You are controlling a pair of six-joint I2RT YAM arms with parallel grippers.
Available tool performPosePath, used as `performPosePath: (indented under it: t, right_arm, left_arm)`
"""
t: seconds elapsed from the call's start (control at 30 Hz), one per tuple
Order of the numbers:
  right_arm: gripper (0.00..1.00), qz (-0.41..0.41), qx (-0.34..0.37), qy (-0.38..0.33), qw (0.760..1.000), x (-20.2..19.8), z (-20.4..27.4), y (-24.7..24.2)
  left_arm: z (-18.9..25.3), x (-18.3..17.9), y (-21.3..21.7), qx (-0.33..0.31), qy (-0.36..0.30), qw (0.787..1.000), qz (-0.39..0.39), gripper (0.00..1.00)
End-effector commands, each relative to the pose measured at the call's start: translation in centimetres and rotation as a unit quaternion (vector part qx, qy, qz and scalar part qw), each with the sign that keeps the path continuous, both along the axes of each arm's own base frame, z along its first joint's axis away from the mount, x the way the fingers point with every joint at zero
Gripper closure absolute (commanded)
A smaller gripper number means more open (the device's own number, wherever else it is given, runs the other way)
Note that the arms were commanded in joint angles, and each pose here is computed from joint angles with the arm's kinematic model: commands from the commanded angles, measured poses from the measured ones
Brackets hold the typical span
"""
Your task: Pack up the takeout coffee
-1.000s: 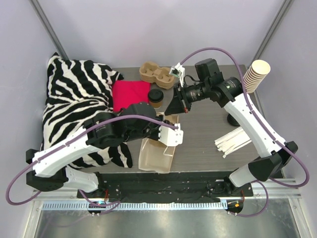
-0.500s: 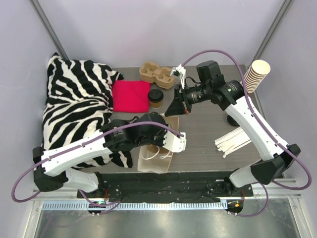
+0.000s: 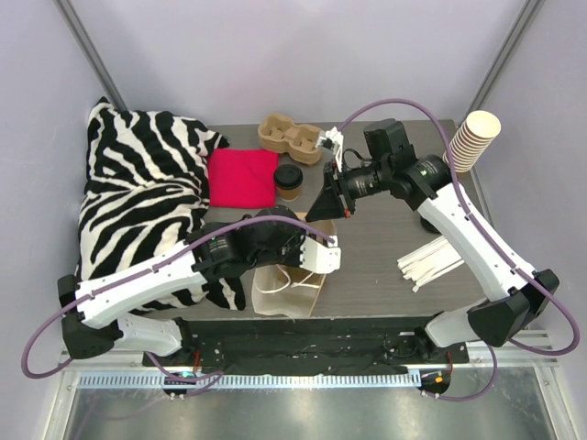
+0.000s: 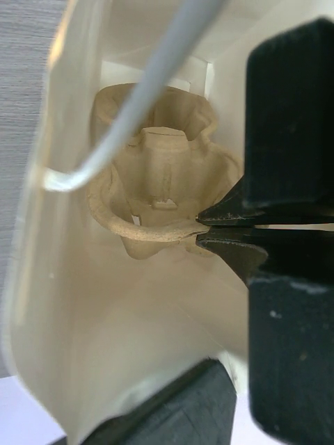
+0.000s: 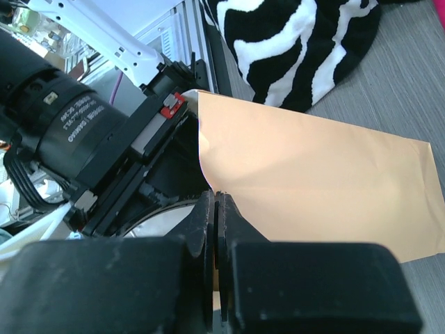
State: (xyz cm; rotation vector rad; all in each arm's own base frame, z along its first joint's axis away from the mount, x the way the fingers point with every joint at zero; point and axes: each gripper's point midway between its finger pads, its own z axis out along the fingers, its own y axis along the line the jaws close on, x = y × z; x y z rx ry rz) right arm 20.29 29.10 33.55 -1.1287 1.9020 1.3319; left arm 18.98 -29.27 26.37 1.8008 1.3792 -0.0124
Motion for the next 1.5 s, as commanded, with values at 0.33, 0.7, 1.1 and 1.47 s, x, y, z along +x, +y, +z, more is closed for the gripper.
performPosePath:
  t: [0.33,0.7,1.1,1.47]
  right_arm:
    - [0.99,0.023,0.008,-0.027,0.999,0.2,-0.5,0.5]
    - [0.99,0.029,0.009,-0.032,0.999,1.0,-0.3,1.0]
    - [0.99,0.032,0.008,-0.030,0.999,0.9,-0.5,1.0]
    - [0.99,0.031,0.005,-0.031,0.999,0.9,-0.5,0.9]
  left_arm:
    - [-1.3,1.3,-0.3,-0.030,0.011,0.999,-0.013,1.00]
    - [-2.9,2.0,-0.1,-0.017,0.073,0.997,-0.012,1.00]
    - [-1.2,2.9,-0.4,-0.033,0.054,0.998,-0.001,0.77]
    - [3.1,3.1,-0.8,-0.079,0.030,0.996,-0.001,0.52]
